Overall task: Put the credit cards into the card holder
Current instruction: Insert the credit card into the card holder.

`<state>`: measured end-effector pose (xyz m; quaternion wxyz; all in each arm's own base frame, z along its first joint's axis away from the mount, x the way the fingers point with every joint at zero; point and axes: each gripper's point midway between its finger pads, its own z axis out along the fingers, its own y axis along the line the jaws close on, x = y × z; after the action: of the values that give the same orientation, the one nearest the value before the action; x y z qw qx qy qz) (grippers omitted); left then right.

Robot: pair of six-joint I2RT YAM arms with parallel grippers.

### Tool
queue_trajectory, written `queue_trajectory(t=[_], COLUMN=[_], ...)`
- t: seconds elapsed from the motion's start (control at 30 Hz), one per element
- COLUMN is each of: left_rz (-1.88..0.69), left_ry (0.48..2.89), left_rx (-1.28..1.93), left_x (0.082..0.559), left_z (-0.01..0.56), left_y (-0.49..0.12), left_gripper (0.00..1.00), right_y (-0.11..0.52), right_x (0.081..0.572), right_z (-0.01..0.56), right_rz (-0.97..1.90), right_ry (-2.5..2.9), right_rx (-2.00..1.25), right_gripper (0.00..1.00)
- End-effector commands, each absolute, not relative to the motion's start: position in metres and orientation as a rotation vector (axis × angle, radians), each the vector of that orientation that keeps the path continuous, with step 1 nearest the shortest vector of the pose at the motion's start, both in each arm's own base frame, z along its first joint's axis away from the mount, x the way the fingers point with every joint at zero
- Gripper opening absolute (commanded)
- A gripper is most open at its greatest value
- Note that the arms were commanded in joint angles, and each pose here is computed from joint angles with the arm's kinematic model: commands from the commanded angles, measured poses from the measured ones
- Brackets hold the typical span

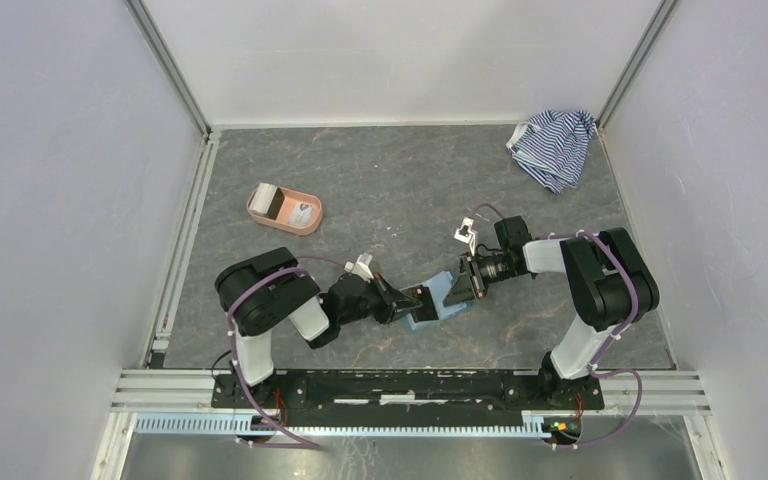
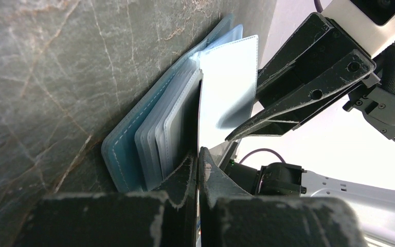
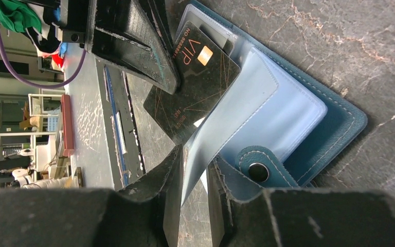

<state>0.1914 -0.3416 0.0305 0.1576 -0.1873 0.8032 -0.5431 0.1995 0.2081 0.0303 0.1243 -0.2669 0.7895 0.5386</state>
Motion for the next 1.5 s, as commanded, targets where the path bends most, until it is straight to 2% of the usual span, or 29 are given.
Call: queue_trajectory(t=[0.0, 0.67, 1.47], left_rz=[-1.562, -1.441, -1.518], left_ry=[2.297, 2.349, 2.399], left_rx=[-0.452, -0.409, -0.382], left_x=[0.194, 0.196, 0.184], left_z=[0.029, 0.016, 0.031], left_y=[-0.346, -0.337, -0.344], left_gripper=[0.02, 0.02, 0.02], right_y=[0.209, 0.207, 0.207], right_x=[0.207, 0.209, 0.209], right_z=[0.034, 0.035, 0.034], right_rz=[1.561, 1.546, 1.54], right_ry=[2.261, 2.259, 2.264], right_rx=[-0.806, -0.815, -0.812], right_gripper=[0.29, 0.35, 0.31])
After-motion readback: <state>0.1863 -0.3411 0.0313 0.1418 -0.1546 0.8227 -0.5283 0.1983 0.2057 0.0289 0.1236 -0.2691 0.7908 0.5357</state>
